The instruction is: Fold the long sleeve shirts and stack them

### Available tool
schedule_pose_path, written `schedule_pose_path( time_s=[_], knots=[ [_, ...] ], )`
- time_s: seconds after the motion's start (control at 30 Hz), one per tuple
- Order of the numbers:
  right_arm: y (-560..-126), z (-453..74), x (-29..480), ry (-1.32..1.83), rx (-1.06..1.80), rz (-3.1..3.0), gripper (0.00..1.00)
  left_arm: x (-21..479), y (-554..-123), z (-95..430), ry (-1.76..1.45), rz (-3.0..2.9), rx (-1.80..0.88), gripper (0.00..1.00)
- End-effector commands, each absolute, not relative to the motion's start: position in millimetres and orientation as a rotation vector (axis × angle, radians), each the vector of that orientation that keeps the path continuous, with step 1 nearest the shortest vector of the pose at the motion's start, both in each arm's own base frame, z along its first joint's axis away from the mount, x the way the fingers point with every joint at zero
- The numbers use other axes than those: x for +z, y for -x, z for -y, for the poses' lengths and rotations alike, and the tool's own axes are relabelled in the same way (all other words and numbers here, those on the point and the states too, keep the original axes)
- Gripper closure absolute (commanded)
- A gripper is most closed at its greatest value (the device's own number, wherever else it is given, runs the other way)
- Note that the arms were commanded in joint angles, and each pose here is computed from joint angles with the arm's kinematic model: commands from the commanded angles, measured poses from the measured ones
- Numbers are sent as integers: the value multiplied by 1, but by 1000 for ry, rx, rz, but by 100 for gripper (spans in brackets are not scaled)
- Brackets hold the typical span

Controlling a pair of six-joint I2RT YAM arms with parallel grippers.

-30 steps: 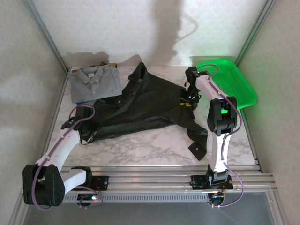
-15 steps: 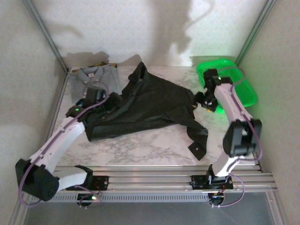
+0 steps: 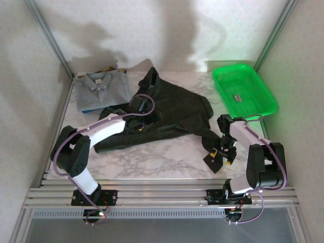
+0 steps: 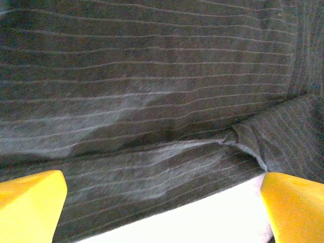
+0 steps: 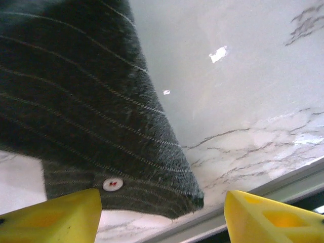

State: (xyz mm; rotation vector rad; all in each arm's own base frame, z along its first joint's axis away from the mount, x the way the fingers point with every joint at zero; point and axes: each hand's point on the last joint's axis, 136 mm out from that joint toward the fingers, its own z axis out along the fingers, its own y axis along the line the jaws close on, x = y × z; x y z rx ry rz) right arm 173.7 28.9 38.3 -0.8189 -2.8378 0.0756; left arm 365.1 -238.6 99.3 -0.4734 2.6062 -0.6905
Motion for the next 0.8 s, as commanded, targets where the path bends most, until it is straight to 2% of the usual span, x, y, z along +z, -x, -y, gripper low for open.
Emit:
schedule_pose_path(
  time_s=[0.0,0.1,0.17,0.2,0.27,0.3,0.37,0.4,0.57,0.77],
  knots=[
    [-179,-32,26,937,68,2838,36,107,-380,254,458,-2555,-734,2],
    [-185,-30,15,976,105,2830,38,94,-385,252,487,-2560,-695,2],
    [-191,-29,8,1009,122,2830,46,84,-387,248,500,-2559,-655,2],
    [-195,-29,6,1020,118,2836,53,80,-387,245,507,-2559,-634,2],
    [-206,-25,8,1037,149,2871,79,69,-386,237,529,-2569,-580,2],
    [-212,-22,14,1029,165,2896,87,64,-384,233,535,-2577,-556,2],
    [-224,-14,38,980,223,2981,97,54,-379,225,537,-2591,-491,2],
    [-228,-9,51,956,257,3024,100,49,-377,219,537,-2594,-454,2],
    [-260,-7,128,774,225,3314,100,23,-363,198,541,-2624,-320,1],
    [-315,-59,196,288,-66,3623,100,9,-357,191,541,-2641,-267,1]
  ],
)
